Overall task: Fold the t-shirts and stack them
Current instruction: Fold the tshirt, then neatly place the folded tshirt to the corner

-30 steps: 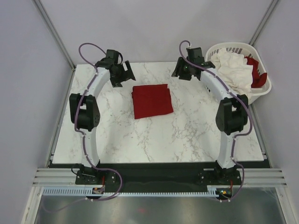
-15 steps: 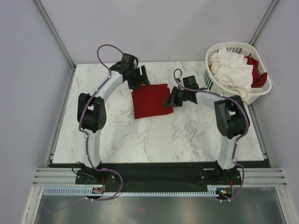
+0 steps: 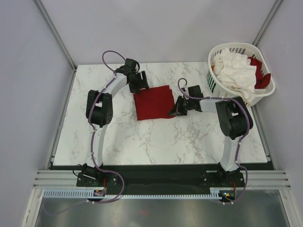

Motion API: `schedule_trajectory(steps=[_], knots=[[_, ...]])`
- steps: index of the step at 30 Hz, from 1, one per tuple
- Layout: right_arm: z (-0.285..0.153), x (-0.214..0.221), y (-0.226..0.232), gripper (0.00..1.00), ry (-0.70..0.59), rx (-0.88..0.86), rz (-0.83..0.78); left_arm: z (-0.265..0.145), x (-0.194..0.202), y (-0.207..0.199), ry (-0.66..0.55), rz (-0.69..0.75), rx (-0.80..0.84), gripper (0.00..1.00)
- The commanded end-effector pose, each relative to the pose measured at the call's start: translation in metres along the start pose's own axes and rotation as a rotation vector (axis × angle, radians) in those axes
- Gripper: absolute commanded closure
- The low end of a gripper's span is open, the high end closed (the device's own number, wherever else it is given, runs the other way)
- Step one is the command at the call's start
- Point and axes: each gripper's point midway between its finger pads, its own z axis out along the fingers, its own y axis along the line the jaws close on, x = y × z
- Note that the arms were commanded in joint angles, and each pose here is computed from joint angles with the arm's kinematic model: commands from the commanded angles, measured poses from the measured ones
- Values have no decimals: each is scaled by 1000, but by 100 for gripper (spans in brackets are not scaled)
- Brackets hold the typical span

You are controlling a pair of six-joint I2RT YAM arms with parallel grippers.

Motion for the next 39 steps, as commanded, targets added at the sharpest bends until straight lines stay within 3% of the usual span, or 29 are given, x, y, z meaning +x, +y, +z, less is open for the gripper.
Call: schedule_trajectory(steps=[1,2,4,5,6,8,9,10,11,15,18,20,21,23,25,26,29,35,39], knots=[[-2,9,-47,94,-11,146,46,-18,-39,4,-105,74,-11,24],[-4,9,-48,91,-15,156,46,-21,-43,4,-115,76,-8,24],[-10,7,-42,74,-28,157,27,-31,-55,-3,-142,103,9,23],[-13,6,-40,54,-33,160,24,-37,-59,-8,-155,115,15,23],[-20,1,-30,46,-52,150,5,-42,-63,-12,-164,127,25,20],[-29,-3,-18,34,-64,146,-18,-70,-80,-26,-216,156,44,10],[-39,-9,-4,27,-90,130,-47,-82,-88,-28,-248,160,25,1],[-45,-15,7,24,-112,126,-74,-91,-90,-27,-262,160,12,0],[-51,-15,14,22,-112,128,-82,-120,-97,-35,-307,168,11,0],[-95,-33,61,19,-245,102,-165,-151,-71,-19,-291,84,-33,0],[-120,-35,78,14,-309,98,-201,-129,-1,10,-130,21,-63,2],[-130,-34,82,13,-320,109,-218,-121,26,14,-86,10,-45,5],[-137,-35,86,13,-334,113,-242,-108,64,26,-2,-27,-45,7],[-146,-34,89,12,-345,126,-256,-104,75,15,-34,-28,29,7],[-155,-35,91,12,-374,139,-272,-91,130,36,99,-80,2,7],[-158,-36,91,11,-386,144,-276,-85,119,6,62,-91,171,6],[-163,-34,91,10,-401,147,-282,-70,127,-10,47,-79,266,4],[-166,-25,81,10,-394,173,-290,-58,136,-8,7,-130,286,1],[-166,-21,77,10,-390,182,-291,-48,142,7,0,-155,219,6]])
